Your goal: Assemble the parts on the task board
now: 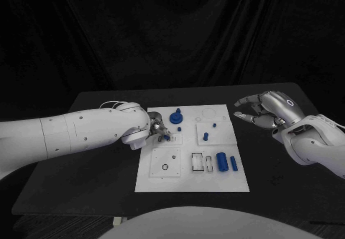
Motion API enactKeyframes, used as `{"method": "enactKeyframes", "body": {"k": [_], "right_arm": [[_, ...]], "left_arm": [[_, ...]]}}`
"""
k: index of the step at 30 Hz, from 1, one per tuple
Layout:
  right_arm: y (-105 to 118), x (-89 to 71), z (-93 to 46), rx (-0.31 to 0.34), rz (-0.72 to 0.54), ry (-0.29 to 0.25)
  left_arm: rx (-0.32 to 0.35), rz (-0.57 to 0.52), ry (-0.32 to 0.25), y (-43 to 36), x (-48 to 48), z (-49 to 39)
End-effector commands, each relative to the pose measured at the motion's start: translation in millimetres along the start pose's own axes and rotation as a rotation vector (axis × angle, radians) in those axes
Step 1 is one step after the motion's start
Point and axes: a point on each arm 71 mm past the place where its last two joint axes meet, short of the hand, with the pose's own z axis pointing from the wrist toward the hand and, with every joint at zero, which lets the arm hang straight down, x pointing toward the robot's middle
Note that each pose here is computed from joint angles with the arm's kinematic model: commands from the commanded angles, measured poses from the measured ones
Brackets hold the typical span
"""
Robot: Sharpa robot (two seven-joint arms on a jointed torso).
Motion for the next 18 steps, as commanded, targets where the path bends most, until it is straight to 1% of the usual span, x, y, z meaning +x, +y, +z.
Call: {"method": "enactKeyframes", "body": {"k": [1,18], "right_arm": [[-1.5,1.2,-1.0,0.022,0.002,0.007],[-2.3,3.0,-2.2,0.027,0.003,0.013]], "left_arm": [[-0.007,0.017,0.036,1.8,7.0,1.1],[-0.020,0.024,0.051,3.7,9.5,1.1]]}}
